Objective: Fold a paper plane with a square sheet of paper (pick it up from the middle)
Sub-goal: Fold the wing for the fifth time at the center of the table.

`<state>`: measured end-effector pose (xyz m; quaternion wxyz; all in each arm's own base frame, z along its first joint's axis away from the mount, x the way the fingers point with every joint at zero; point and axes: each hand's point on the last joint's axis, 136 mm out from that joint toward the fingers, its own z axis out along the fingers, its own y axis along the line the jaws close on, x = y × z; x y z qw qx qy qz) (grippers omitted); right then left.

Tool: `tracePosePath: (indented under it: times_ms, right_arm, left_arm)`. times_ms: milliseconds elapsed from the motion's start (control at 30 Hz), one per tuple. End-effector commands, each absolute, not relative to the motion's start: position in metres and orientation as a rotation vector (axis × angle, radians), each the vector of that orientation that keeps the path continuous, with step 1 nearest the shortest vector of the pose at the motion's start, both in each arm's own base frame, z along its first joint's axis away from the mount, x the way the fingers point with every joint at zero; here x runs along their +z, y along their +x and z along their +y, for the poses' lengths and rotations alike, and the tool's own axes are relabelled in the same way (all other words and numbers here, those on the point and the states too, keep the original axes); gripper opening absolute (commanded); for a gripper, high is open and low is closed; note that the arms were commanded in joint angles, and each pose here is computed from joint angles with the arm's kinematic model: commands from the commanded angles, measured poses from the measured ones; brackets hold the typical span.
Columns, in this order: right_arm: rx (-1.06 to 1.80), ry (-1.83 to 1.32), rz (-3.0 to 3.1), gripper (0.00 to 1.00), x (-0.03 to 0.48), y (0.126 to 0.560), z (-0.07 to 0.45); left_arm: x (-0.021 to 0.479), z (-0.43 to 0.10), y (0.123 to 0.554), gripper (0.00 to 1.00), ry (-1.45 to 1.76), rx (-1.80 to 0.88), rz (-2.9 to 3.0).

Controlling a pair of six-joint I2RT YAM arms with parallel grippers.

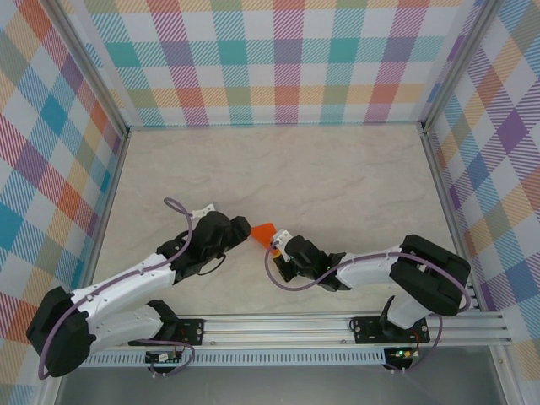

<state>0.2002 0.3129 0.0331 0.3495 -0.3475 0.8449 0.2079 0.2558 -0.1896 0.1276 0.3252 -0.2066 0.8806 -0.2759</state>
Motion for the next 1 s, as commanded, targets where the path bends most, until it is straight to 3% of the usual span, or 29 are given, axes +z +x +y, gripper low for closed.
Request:
tracePosePath:
  times_ms: [0, 600, 967]
  right_arm:
    - [0.689, -0.813, 2.281, 0.00, 0.031, 0.196, 0.323]
    - [1.131, -0.398, 2.466, 0.00, 0.044, 0.208, 0.309]
    - [1.258, -0.150, 2.554, 0.00, 0.040, 0.215, 0.297]
  left_arm:
    - [0.121, -0.185, 0.254, 0.65, -0.537, -0.705, 2.316]
    - [0.105, -0.220, 0.258, 0.62, -0.473, -0.835, 2.387]
    - [0.093, -0.239, 0.261, 0.61, -0.452, -0.889, 2.436]
